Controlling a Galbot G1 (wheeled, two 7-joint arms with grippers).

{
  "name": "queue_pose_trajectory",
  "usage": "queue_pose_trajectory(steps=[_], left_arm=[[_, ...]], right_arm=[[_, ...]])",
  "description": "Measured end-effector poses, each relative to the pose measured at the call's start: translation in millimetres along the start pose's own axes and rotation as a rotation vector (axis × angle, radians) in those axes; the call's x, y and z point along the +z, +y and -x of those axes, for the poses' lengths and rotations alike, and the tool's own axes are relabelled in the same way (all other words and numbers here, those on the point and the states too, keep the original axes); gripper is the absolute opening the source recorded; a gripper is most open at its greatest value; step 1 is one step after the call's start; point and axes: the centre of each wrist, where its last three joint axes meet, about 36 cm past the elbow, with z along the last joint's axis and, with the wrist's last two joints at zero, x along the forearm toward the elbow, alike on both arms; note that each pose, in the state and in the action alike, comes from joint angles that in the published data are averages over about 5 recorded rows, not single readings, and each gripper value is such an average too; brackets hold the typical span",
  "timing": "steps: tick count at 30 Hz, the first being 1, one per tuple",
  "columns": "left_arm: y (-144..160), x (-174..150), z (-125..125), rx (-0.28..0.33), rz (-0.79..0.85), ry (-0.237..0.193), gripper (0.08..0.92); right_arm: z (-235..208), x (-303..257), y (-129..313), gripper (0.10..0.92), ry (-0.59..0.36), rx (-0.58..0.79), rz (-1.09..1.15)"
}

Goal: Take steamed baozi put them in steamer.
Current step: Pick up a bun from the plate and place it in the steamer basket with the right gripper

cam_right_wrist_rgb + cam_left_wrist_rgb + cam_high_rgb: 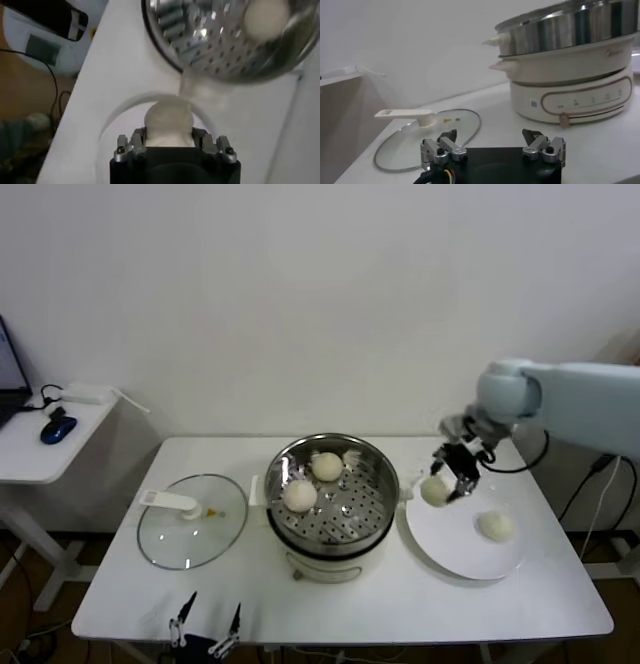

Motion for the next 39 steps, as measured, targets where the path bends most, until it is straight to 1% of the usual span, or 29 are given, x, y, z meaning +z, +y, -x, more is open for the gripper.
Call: queue_pose_trajectory(steps=[4,8,12,17,28,34,37,39], left_arm=[[-1,0,-1,-0.002,0.003,-0.005,0.823],[-2,2,-1,-0.008,0.004,-0.009,0.823],[-3,3,-2,-0.013,0.003,-0.013,0.823],[-3,3,-2,-0.017,0.003,-0.016,0.823],[-2,5,1,-0.024,-0.003,-0.012,0.823],[-1,7,3,-0.031,-0.004,-0.012,0.823],[0,7,4,-0.031,-0.006,-0.012,0.823],[0,7,4,-0.032,-0.006,-0.010,0.823]], right_arm=[[-20,-43,-7,0.619,-0.031,0.036,-0.187],[-25,-82,-9,0.619,-0.046,0.063,-0.375],[-12,-108,-12,0.619,-0.048,0.066,-0.523],[17,-130,-15,0.623,-0.054,0.047,-0.657],[90,-155,-39,0.619,-0.076,0.001,-0.821],[115,-165,-56,0.623,-0.099,0.004,-0.859],[120,-167,-63,0.650,-0.111,0.012,-0.866],[121,-166,-67,0.696,-0.120,0.014,-0.867]])
